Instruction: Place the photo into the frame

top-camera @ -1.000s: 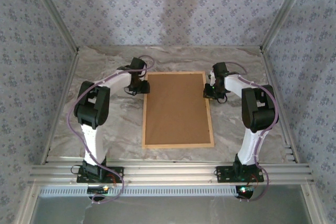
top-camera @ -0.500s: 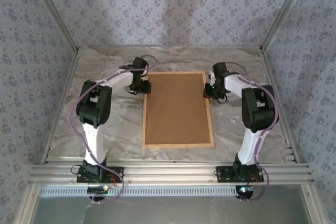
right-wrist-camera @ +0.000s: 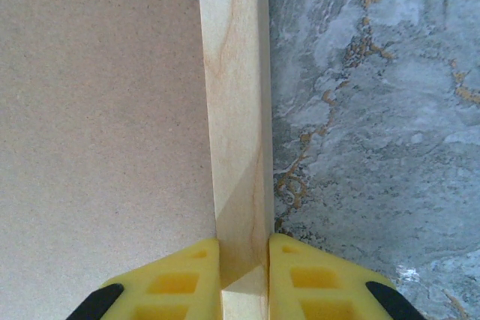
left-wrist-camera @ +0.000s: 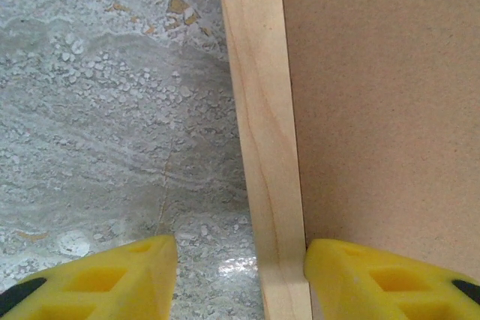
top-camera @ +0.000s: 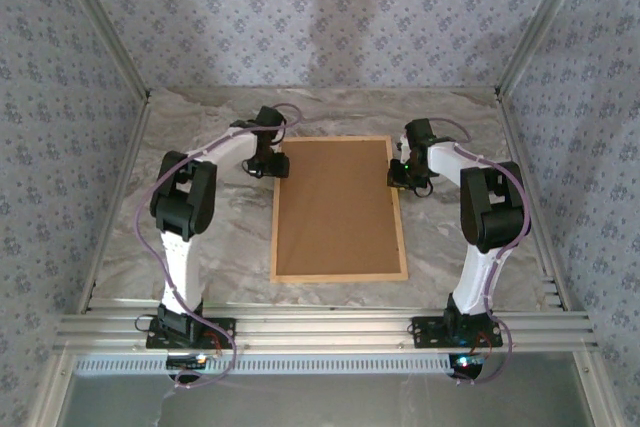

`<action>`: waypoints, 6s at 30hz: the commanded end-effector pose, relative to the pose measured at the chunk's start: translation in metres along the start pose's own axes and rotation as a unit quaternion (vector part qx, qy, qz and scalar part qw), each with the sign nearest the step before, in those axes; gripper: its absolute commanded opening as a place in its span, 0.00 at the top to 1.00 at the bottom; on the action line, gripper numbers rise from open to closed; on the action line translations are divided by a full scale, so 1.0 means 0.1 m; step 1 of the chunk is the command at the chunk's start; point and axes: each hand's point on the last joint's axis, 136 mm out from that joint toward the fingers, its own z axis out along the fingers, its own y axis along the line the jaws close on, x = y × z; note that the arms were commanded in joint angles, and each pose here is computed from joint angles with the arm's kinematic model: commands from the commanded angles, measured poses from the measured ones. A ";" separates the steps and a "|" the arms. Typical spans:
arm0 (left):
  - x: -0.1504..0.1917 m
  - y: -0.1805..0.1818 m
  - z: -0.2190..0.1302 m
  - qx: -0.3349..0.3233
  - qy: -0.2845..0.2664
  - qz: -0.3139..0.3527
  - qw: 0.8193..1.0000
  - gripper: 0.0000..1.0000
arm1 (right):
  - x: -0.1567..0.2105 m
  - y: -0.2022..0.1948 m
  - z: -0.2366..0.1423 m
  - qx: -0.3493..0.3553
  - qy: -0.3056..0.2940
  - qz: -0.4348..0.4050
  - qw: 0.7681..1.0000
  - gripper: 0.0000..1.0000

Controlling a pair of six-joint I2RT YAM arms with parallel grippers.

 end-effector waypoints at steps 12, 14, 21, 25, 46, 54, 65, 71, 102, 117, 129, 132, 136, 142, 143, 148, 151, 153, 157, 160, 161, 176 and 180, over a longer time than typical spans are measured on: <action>0.48 -0.06 0.46 -0.021 0.095 0.037 0.995 0.45 | 0.13 -0.08 0.15 0.015 0.026 -0.005 1.000 0.81; 0.38 -0.04 0.40 -0.030 0.076 0.034 0.996 0.45 | 0.13 -0.08 0.14 0.014 0.026 -0.005 1.000 0.81; -0.21 -0.07 -0.22 -0.032 -0.039 0.022 0.998 0.43 | 0.12 -0.08 0.14 0.014 0.025 -0.005 1.000 0.81; -0.32 -0.02 -0.57 -0.027 -0.083 0.009 0.996 0.43 | 0.12 -0.08 0.14 0.014 0.025 -0.003 1.000 0.81; 1.00 -0.10 -0.52 0.076 0.028 -0.033 0.996 0.49 | 0.12 -0.08 0.14 0.014 0.024 -0.004 1.000 0.81; 1.08 -0.10 -0.39 0.075 0.048 -0.032 0.995 0.52 | 0.14 -0.09 0.15 0.015 0.026 -0.004 1.000 0.81; 1.17 -0.12 -0.28 0.075 0.067 -0.029 0.995 0.53 | 0.14 -0.10 0.15 0.015 0.026 -0.004 1.000 0.81; 1.23 -0.13 -0.22 0.074 0.078 -0.025 0.994 0.53 | 0.15 -0.10 0.15 0.016 0.028 -0.003 0.999 0.81; 1.40 -0.23 0.29 0.017 0.116 0.029 0.993 0.42 | 0.15 -0.09 0.15 0.021 0.027 -0.008 0.999 0.82; 0.99 -0.20 -0.20 -0.002 0.038 0.037 0.999 0.37 | 0.15 -0.09 0.15 0.020 0.030 -0.007 0.999 0.82; 1.47 -0.15 -0.68 0.061 0.053 -0.004 0.997 0.38 | 0.15 -0.11 0.16 0.020 0.030 -0.005 0.999 0.82; 1.70 -0.16 -0.67 0.075 0.080 -0.011 0.994 0.40 | 0.14 -0.11 0.16 0.019 0.029 -0.005 0.999 0.82; 1.93 -0.20 -0.67 0.094 0.107 -0.013 0.990 0.45 | 0.15 -0.11 0.16 0.019 0.029 -0.005 0.999 0.82; 2.08 -0.23 -0.62 0.100 0.129 -0.010 0.986 0.52 | 0.15 -0.11 0.16 0.021 0.028 -0.007 0.999 0.82; 2.10 -0.24 -0.62 0.103 0.132 -0.009 0.986 0.53 | 0.15 -0.12 0.16 0.022 0.029 -0.007 0.999 0.82; 2.19 -0.23 -0.62 0.101 0.151 0.000 0.983 0.54 | 0.16 -0.12 0.16 0.021 0.030 -0.007 0.999 0.82; 2.22 -0.24 -0.59 0.102 0.158 0.003 0.982 0.54 | 0.16 -0.12 0.15 0.021 0.029 -0.007 0.999 0.82; 2.24 -0.25 -0.57 0.102 0.164 0.005 0.981 0.54 | 0.16 -0.12 0.15 0.021 0.029 -0.008 0.999 0.82; 2.26 -0.25 -0.51 0.096 0.169 0.007 0.981 0.54 | 0.16 -0.12 0.15 0.021 0.030 -0.008 0.999 0.82; 2.25 -0.26 -0.47 0.098 0.169 0.006 0.981 0.54 | 0.17 -0.11 0.15 0.021 0.031 -0.008 0.999 0.82; 2.25 -0.27 -0.46 0.097 0.170 0.006 0.981 0.54 | 0.17 -0.12 0.15 0.021 0.031 -0.007 0.999 0.82; 2.31 -0.32 -0.24 0.075 0.165 0.018 0.983 0.47 | 0.17 -0.12 0.15 0.024 0.029 -0.007 0.999 0.82; 2.32 -0.30 -0.17 0.059 0.161 0.021 0.985 0.45 | 0.17 -0.11 0.15 0.024 0.029 -0.008 0.999 0.82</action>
